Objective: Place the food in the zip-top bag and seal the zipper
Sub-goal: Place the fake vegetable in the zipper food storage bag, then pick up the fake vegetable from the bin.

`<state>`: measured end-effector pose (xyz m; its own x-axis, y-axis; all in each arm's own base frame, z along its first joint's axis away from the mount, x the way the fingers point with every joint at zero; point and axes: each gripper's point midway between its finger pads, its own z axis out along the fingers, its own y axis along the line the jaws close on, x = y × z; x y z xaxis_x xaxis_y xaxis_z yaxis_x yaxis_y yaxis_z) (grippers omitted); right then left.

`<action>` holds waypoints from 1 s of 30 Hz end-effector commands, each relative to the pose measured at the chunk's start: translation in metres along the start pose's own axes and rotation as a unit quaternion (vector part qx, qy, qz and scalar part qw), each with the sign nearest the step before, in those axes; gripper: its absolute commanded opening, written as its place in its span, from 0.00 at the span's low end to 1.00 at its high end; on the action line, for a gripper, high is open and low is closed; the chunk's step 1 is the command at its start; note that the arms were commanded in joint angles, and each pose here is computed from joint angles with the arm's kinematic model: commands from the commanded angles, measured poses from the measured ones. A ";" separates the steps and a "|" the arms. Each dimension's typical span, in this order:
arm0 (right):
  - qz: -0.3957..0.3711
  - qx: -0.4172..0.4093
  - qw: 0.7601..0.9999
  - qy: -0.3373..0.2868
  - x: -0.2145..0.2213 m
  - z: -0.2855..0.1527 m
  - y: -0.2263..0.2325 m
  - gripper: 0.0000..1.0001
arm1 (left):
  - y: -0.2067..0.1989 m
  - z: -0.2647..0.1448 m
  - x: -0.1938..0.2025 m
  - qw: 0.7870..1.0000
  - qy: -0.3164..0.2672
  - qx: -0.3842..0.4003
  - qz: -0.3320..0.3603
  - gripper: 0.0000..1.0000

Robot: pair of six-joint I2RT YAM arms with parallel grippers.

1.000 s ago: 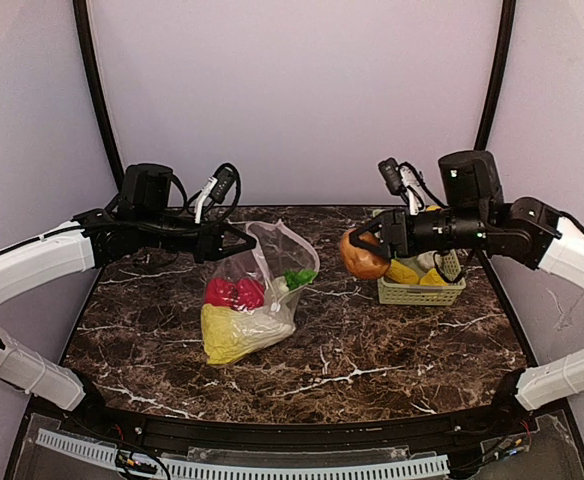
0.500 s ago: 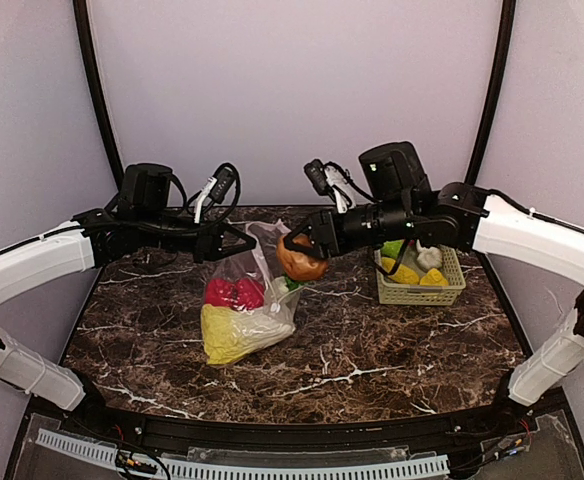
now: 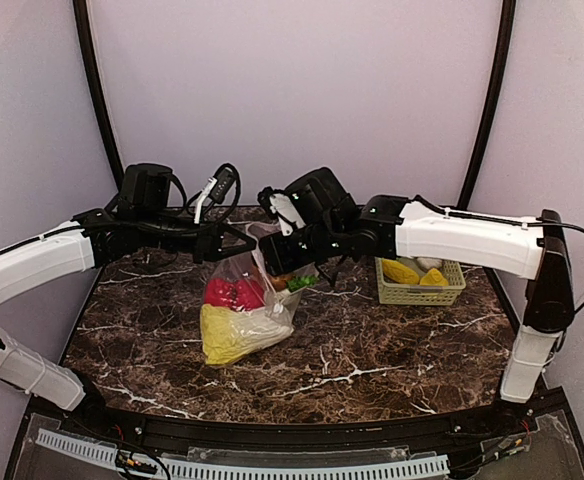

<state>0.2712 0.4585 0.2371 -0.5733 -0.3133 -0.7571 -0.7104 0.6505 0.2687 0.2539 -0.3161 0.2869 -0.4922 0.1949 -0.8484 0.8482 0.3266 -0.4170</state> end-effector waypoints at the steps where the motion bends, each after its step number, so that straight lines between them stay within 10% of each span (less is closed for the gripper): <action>1: -0.009 0.010 0.999 -0.045 -0.021 0.006 0.005 0.49 | -0.004 -0.003 -0.002 1.000 -0.005 0.007 0.003 0.01; 30: -0.017 -0.036 0.998 -0.038 -0.015 -0.010 0.023 0.75 | 0.000 -0.006 -0.003 1.000 -0.009 -0.009 0.006 0.01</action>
<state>0.2874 0.4603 0.2244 -0.5565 -0.2898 -0.7787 -0.6775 0.7008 0.2234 0.2522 -0.3152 0.2842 -0.5058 0.2022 -0.8386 0.8420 0.3269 -0.4291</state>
